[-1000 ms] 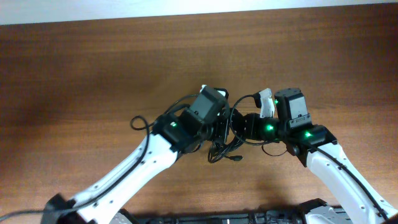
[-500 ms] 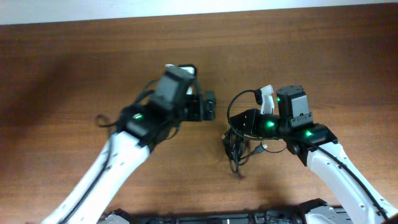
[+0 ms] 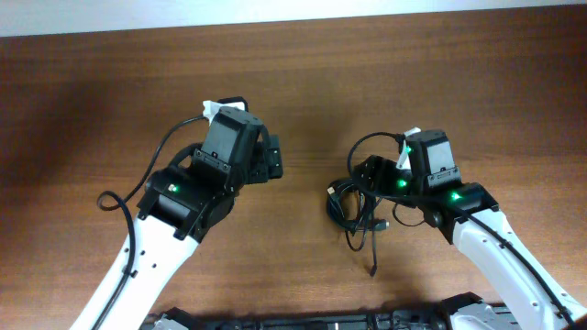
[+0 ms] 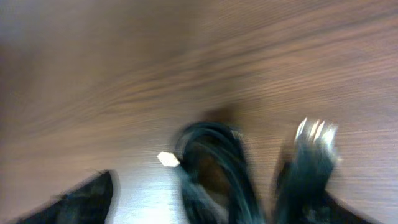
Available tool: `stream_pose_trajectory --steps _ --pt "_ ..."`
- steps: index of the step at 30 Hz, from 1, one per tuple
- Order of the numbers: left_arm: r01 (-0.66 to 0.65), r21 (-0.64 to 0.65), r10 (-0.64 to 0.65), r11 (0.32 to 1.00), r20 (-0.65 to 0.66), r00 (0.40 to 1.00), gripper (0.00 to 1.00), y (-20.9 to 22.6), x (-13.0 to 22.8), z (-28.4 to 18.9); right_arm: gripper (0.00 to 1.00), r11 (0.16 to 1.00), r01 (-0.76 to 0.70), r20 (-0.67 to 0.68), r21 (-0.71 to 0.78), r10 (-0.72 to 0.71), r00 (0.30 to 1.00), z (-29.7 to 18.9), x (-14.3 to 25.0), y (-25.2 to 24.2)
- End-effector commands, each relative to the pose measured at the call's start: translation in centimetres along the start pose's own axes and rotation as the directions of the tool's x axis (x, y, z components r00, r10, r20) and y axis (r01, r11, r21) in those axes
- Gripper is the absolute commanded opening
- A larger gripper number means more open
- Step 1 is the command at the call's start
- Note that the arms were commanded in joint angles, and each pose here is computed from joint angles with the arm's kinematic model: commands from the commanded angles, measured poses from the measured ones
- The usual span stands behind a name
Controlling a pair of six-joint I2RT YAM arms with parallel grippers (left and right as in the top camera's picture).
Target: Untangle cables
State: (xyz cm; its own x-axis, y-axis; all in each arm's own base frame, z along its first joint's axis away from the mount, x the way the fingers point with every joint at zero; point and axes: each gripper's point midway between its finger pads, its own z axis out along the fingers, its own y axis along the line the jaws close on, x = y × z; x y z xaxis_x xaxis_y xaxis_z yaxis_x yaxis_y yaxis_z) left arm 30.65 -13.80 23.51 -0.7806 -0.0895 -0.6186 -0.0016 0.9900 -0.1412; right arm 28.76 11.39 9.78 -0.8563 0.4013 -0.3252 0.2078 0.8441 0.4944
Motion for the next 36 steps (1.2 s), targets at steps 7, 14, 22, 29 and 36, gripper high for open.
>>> stream_pose_trajectory --steps 7,14,22,29,36 --pt "0.007 0.205 0.037 0.979 -0.212 0.977 0.99 -4.3 3.3 2.3 0.99 0.877 -0.326 0.197 0.352 0.271 0.942 -4.5 -3.3 -8.6" --pt "0.112 0.323 0.092 0.94 -0.554 0.827 0.94 -10.7 11.3 7.2 0.99 0.888 -0.349 0.129 0.299 0.325 0.937 -5.6 -3.4 -8.1" --pt "-0.084 0.443 0.3 0.892 -0.445 0.844 0.72 -18.4 16.1 10.8 0.99 0.91 -0.304 0.072 0.282 0.296 0.953 -5.4 -2.7 -7.6" --pt "-0.074 0.313 0.22 0.947 -0.459 0.861 0.59 -17.4 17.3 15.2 0.99 0.912 -0.304 0.064 0.274 0.298 0.952 -5.4 -2.6 -7.4" --pt "-0.035 0.31 0.191 0.95 -0.489 0.851 0.06 -18.6 19.4 16.9 0.99 0.93 -0.307 0.002 0.2 0.313 0.95 -5.0 -1.9 -5.9"
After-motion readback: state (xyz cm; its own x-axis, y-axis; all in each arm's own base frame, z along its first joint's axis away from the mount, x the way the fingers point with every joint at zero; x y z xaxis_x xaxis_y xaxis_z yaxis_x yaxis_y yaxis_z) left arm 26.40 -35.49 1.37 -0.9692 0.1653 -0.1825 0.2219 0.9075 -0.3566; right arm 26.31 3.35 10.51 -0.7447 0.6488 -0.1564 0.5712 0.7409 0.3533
